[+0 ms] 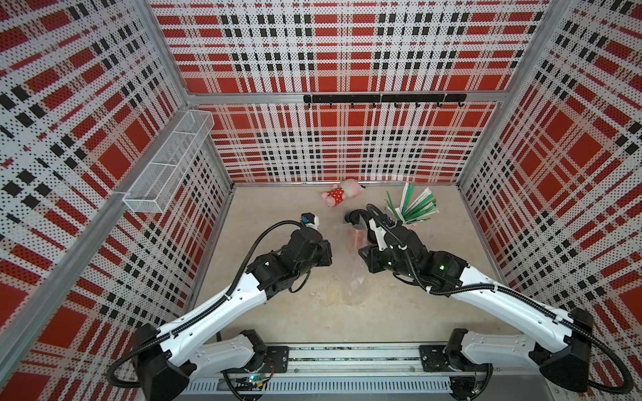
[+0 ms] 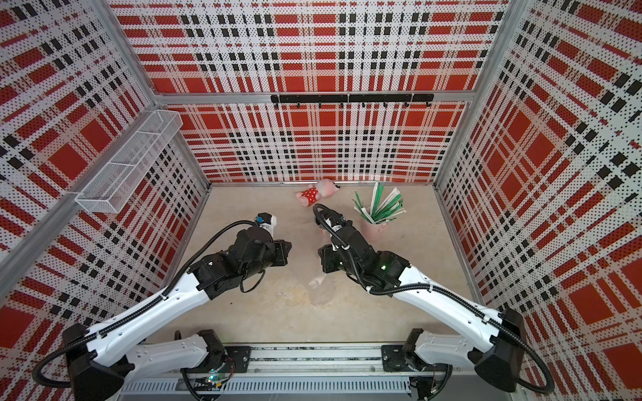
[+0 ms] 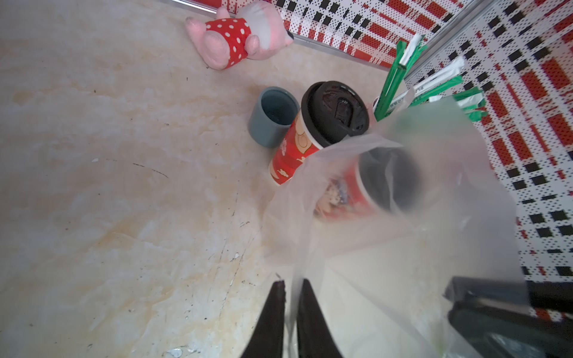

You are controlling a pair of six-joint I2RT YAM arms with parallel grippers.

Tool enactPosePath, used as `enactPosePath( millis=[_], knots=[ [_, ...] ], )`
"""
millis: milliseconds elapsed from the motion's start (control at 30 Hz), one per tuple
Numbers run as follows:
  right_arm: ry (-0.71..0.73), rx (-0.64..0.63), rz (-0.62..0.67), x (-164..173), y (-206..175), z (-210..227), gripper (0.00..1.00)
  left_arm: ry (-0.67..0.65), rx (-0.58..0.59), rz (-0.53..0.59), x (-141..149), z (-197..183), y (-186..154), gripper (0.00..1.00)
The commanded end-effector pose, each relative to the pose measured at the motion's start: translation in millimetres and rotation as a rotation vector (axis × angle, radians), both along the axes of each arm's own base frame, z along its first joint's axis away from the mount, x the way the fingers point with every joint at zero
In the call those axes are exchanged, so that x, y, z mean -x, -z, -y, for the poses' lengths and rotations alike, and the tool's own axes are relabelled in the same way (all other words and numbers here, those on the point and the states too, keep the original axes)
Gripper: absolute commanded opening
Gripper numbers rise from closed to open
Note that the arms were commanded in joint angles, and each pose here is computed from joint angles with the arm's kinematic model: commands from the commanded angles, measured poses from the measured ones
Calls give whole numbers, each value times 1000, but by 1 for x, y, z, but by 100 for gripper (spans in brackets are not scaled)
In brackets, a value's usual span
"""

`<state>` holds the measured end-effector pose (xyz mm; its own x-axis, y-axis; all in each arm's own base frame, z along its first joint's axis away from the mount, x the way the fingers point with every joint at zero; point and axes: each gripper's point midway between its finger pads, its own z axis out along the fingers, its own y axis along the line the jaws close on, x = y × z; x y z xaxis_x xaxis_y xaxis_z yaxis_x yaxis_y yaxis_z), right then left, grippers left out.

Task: Pack milk tea into plastic carrier bags
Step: Adjust the plastic carrier bag at the center of the board, then pick up the milk tea cup at the center of the board.

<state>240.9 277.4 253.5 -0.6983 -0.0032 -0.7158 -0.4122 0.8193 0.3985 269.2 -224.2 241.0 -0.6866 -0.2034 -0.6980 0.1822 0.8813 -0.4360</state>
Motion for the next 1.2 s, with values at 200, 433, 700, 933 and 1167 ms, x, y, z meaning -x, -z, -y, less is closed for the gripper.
enactPosePath(
  millis=[200, 433, 700, 933, 1167],
  knots=[
    [27, 81, 86, 8, -41, 38, 76, 22, 97, 27, -1, 6, -10, 7],
    [133, 266, 47, -17, -12, 94, 100, 28, 129, 42, 0, 7, -18, 7],
    [71, 283, 22, -35, 11, 83, 100, 29, 144, 50, 1, 7, -22, 7],
    [50, 320, 6, -54, 29, 67, 100, 18, 143, 48, -1, 3, -17, 7],
    [109, 407, 0, -69, 41, 75, 100, 14, 151, 48, 0, 1, -15, 7]
  ],
)
